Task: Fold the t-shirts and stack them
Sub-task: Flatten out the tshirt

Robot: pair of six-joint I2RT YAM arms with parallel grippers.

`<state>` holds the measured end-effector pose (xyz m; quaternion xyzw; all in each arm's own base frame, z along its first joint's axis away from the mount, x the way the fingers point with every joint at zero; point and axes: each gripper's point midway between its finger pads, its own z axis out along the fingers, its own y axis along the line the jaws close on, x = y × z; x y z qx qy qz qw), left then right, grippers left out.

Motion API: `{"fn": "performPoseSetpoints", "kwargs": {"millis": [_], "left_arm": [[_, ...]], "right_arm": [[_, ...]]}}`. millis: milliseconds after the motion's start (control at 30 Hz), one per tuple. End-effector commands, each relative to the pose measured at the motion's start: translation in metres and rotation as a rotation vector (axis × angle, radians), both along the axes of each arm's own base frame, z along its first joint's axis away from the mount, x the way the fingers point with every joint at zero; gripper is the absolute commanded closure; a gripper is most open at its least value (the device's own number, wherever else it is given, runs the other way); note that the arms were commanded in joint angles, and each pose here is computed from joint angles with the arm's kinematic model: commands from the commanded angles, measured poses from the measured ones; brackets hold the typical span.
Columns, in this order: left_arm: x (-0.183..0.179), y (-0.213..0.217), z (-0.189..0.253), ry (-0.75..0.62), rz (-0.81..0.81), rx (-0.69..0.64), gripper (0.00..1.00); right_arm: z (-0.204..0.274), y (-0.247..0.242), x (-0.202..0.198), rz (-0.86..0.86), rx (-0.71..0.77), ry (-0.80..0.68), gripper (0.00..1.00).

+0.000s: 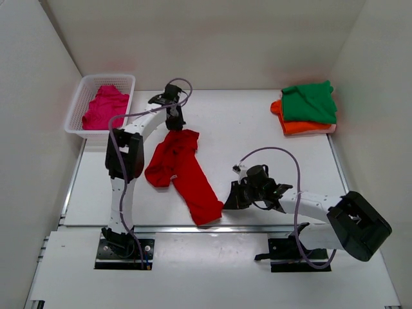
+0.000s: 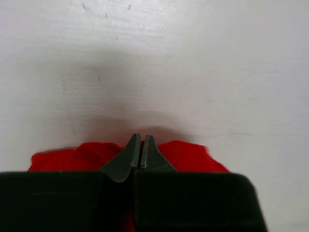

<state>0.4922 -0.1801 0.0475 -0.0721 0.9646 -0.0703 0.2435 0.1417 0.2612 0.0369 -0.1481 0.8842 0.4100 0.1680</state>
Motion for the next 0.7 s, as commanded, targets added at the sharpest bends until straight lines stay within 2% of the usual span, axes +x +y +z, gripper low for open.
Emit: {"fn": "performPoseSetpoints", "kwargs": {"millis": [0,67,133,233,367,500,667], "left_arm": [[0.02,0.007,0.186,-0.347,0.026,-0.171,1.0],[0.016,0.017,0.23,-0.425,0.049,-0.203,1.0],[0.006,0.027,0.27,-0.492,0.063,-0.263,1.0],[-0.007,0.039,0.294,-0.527,0.065,-0.305,1.0],[-0.024,0.045,0.307,-0.536,0.056,-0.29,1.0],[-0.043,0.066,0.357,-0.698,0.106,-0.28,1.0],[-0.08,0.104,0.42,-0.906,0.218,-0.304,1.0]], "right_arm": [[0.032,-0.01,0.038,-0.054,-0.004,-0.144,1.0],[0.053,-0.025,0.065,-0.117,0.008,-0.211,1.0],[0.065,-0.039,0.072,-0.136,0.003,-0.238,1.0],[0.08,-0.052,0.085,-0.163,-0.021,-0.285,0.99],[0.099,-0.071,0.098,-0.231,-0.075,-0.35,1.0],[0.15,-0.12,0.131,-0.449,-0.07,-0.475,1.0],[0.21,-0.179,0.155,-0.621,-0.108,-0.638,1.0]]}}
